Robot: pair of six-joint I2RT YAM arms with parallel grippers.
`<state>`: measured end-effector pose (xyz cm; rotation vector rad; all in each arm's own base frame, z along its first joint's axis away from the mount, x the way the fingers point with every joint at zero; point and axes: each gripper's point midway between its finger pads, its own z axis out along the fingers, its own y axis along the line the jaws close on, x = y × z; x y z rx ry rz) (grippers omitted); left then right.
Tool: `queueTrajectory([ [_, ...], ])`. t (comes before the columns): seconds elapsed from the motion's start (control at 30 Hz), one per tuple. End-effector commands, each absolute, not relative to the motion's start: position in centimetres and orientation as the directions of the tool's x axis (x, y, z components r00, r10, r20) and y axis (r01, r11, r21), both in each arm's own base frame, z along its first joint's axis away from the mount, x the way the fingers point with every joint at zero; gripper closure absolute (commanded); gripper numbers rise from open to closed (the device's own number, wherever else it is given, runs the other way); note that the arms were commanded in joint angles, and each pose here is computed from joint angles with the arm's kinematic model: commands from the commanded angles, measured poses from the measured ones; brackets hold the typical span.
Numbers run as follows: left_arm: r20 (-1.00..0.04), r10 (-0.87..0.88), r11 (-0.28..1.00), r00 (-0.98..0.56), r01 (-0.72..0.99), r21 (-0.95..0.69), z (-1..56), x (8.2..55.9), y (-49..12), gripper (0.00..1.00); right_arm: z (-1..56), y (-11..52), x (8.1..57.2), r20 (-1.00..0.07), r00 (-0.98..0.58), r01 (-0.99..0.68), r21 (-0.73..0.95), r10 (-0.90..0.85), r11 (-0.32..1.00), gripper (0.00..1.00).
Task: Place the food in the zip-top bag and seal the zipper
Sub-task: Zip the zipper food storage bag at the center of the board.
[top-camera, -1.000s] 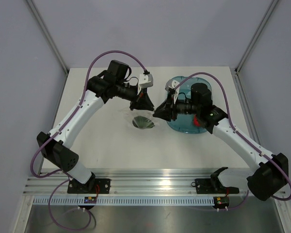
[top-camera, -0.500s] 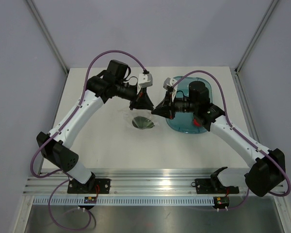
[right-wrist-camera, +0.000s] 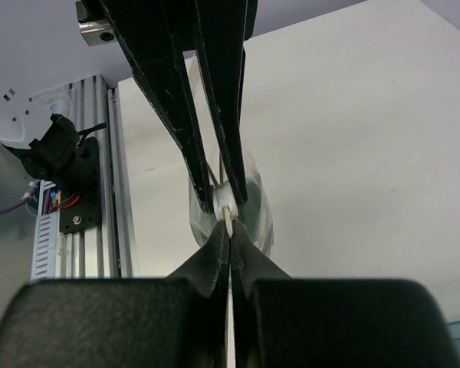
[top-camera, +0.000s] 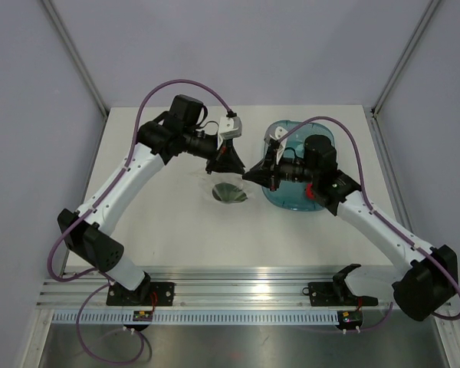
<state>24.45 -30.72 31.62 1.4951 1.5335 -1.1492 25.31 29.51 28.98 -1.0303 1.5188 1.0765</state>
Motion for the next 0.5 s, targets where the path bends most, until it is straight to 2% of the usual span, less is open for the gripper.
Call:
queueTrajectory([
  [0.0,-0.931,0.357,-0.048,-0.078,0.994,-0.102,32.3,24.1,-29.7,1.0,33.8,28.0,26.7,-1.0,-0.014,-0.922,0.022,0.023,0.386,1.0],
  [0.23,-0.929,0.356,-0.031,-0.099,0.993,-0.117,31.7,24.3,-29.1,1.0,34.6,26.5,28.2,-0.998,0.022,-0.867,0.013,0.066,0.497,1.0],
  [0.3,-0.925,0.362,-0.021,-0.114,0.991,-0.131,31.2,24.4,-28.9,1.0,34.6,26.0,28.8,-0.995,-0.004,-0.844,0.059,0.105,0.533,1.0],
  [0.47,-0.911,0.364,0.046,-0.194,0.981,-0.19,29.4,25.1,-27.4,1.0,35.9,24.5,30.7,-0.986,0.022,-0.773,0.09,0.168,0.628,1.0],
])
